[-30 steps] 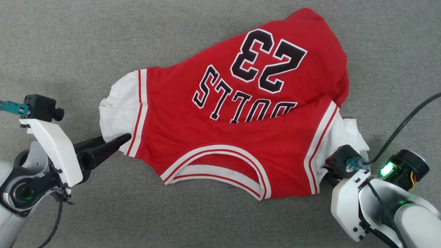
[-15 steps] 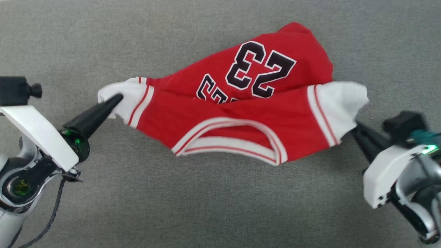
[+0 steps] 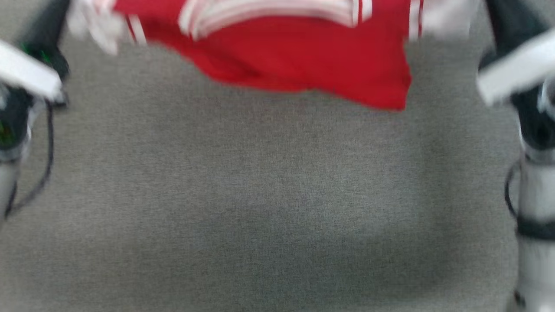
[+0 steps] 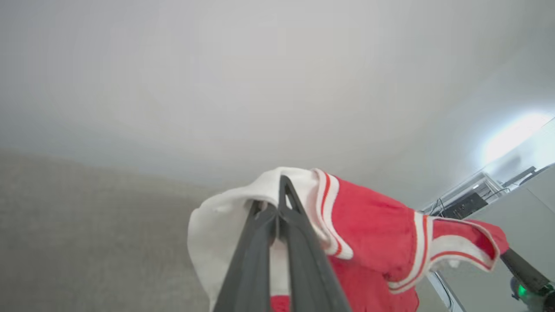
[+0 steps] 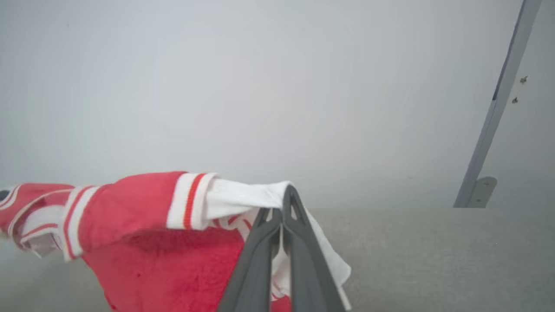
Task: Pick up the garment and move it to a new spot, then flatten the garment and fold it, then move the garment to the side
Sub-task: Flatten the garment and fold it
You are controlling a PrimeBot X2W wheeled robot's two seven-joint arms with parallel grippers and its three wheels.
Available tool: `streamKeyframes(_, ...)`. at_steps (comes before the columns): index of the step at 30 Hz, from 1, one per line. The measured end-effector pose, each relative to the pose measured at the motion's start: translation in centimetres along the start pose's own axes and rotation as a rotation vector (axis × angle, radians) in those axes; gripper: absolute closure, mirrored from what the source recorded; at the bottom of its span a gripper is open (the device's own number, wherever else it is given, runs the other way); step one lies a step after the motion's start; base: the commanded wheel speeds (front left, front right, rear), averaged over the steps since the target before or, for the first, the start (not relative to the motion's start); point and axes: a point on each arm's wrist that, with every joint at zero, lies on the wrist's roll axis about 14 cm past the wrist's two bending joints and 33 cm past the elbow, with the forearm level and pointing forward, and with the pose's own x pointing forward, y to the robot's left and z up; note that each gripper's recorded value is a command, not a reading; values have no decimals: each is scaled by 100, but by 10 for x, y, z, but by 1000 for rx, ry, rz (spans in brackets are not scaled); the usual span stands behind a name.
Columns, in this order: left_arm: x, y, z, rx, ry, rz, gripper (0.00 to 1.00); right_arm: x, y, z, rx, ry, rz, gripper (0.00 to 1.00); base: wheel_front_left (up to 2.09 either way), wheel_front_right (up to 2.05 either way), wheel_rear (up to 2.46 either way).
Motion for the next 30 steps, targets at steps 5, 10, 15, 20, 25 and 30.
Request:
streamKeyframes(5, 47, 17, 45, 43, -140, 51, 100, 62, 1, 49, 77, -156, -4, 100, 0, 0, 0)
streamKeyframes(10, 82, -13, 118, 64, -343, -9, 100, 97, 2, 123, 83, -385, -16, 100, 0, 0, 0)
streamKeyframes(15, 87, -57, 170, 65, -463, -94, 100, 101, 7, 181, 79, -556, -30, 100, 0, 0, 0)
streamKeyframes(20, 80, -79, 192, 3, -514, -151, 100, 104, 12, 189, 80, -563, -30, 100, 0, 0, 0)
streamKeyframes(25, 85, -54, 108, 13, -213, -117, 100, 111, 11, 137, 96, -407, -25, 100, 0, 0, 0)
streamKeyframes(30, 52, -25, 37, -85, -15, -79, 100, 97, 4, 65, 128, -195, -9, 100, 0, 0, 0)
